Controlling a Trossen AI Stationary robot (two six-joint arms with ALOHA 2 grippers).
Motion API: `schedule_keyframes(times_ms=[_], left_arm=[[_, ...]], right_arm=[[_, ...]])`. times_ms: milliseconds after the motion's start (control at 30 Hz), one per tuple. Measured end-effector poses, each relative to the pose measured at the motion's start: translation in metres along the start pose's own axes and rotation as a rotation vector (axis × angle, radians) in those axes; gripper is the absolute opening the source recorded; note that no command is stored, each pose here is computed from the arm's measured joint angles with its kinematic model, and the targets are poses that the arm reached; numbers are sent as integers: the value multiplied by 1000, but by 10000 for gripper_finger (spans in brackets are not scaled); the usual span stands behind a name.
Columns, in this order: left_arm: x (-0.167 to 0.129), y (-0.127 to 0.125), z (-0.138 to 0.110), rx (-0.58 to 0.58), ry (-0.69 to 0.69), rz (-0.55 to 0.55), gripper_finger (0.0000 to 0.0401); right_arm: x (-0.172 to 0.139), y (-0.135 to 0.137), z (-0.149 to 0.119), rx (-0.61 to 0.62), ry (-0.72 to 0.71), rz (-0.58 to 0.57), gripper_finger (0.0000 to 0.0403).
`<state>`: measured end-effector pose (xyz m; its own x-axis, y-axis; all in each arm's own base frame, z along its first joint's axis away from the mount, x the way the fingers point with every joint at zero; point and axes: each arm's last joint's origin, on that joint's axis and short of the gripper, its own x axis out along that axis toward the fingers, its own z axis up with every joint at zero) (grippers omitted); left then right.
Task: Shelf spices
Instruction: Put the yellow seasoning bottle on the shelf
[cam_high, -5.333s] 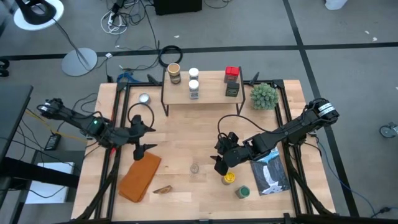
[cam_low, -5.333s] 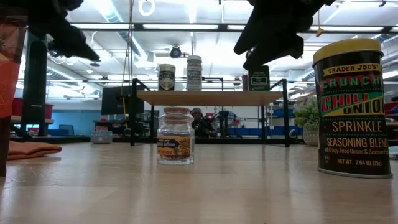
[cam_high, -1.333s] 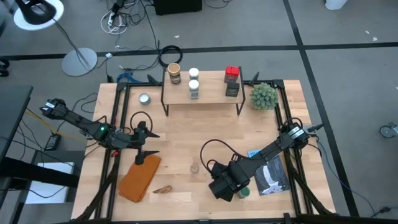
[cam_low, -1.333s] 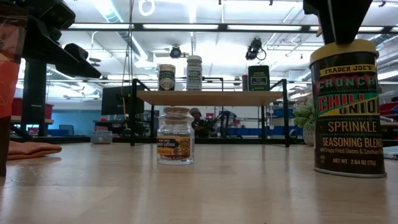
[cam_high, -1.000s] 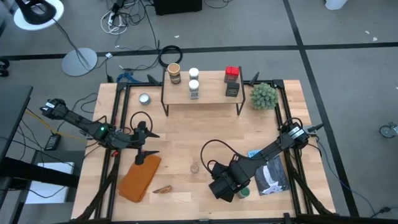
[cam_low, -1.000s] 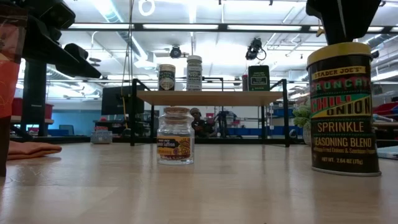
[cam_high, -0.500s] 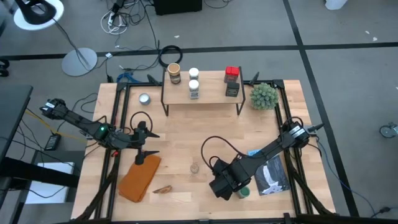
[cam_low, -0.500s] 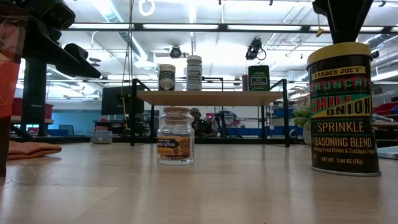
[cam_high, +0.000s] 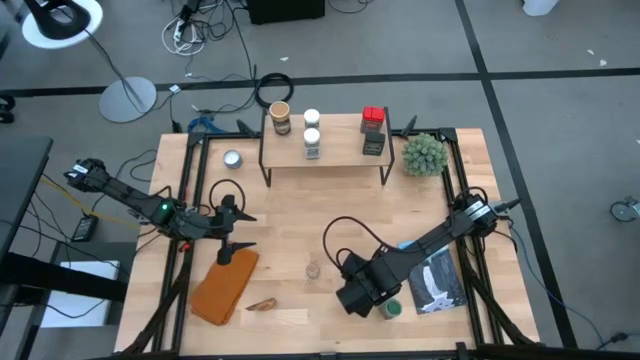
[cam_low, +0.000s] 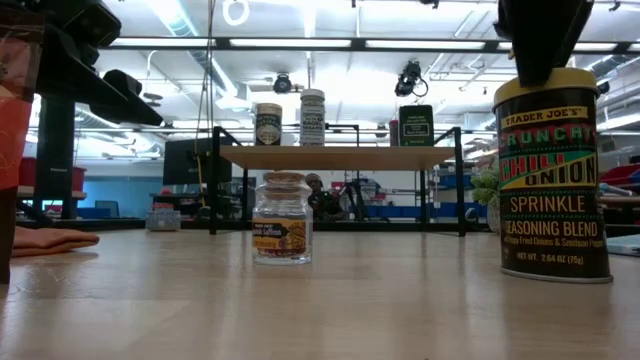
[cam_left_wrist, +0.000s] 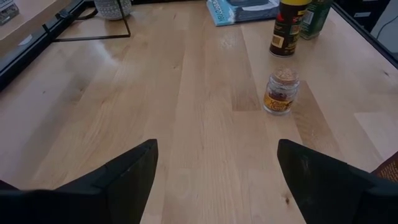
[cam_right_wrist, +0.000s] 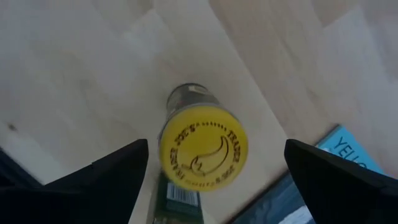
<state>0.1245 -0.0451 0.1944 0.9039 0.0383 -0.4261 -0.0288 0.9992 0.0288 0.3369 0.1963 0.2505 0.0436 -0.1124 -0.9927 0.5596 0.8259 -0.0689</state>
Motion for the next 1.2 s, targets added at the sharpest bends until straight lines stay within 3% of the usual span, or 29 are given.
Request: schedule_keyframes(times_ms=[200,500,1200], left_arm=[[0,0,0,-2,-5,-1,335],[0,0,0,-2,-4,-1,335],[0,0,0,2,-3,-1,335]], right_arm=[[27,-5,-3,-6,42,-44,378],[51,-4,0,-67,50,24,378],[40,-13,13,-173,26,73,378]])
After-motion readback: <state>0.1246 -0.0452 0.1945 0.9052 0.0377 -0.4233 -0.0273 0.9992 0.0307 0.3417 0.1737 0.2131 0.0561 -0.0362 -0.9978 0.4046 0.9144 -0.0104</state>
